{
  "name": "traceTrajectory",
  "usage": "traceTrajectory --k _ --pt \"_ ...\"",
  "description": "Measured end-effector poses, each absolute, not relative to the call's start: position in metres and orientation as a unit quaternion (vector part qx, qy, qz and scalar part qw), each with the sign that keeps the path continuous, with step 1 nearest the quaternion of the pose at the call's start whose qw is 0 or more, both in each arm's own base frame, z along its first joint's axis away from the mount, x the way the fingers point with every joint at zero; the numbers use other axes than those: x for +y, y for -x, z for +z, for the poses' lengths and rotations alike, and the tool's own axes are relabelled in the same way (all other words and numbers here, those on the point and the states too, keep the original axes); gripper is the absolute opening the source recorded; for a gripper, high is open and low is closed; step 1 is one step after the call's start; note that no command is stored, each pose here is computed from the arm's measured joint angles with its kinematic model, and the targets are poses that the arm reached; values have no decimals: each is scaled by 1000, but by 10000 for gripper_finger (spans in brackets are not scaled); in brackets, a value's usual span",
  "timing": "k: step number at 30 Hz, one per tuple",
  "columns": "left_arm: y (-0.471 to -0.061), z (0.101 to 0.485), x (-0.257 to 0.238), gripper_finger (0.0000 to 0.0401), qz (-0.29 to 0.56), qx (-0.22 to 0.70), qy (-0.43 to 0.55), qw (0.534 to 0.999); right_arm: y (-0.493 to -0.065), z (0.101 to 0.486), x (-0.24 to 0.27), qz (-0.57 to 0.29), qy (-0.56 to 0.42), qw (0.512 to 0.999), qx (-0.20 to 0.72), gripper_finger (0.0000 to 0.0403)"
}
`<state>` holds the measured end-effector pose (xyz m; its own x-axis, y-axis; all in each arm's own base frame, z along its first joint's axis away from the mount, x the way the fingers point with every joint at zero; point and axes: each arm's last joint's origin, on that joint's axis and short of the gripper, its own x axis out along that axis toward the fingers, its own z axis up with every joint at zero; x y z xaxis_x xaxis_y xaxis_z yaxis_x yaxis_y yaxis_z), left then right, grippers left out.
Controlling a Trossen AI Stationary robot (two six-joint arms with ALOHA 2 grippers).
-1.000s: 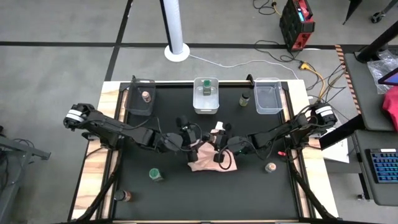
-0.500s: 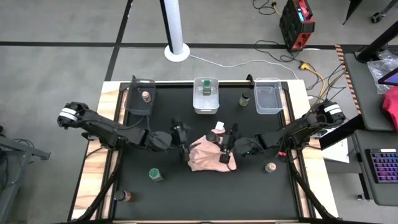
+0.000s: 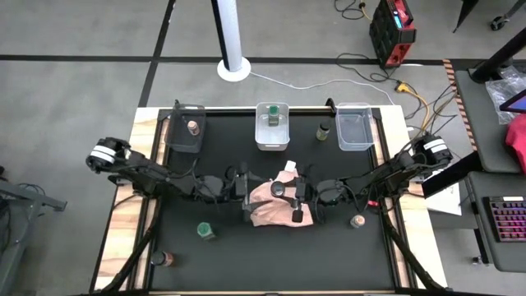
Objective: Sort spices by type
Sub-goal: Put the left black spice bottle into the transparent bin
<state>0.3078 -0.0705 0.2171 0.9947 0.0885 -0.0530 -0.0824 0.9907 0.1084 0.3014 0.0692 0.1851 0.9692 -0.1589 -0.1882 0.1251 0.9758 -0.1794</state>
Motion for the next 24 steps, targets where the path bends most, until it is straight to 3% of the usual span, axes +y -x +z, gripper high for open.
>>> traceTrajectory --k 5,15,19,24 --pt "-323 212 -70 283 106 44 -90 989 -302 185 69 -71 85 989 100 128" --pt "-346 206 -73 275 84 50 -112 989 -302 185 70 -66 92 989 100 132" --pt "-347 208 -73 235 84 47 -114 989 -302 185 70 -65 92 988 102 142" --pt "-346 209 -73 149 85 47 -113 989 -301 183 70 -67 83 988 108 187"
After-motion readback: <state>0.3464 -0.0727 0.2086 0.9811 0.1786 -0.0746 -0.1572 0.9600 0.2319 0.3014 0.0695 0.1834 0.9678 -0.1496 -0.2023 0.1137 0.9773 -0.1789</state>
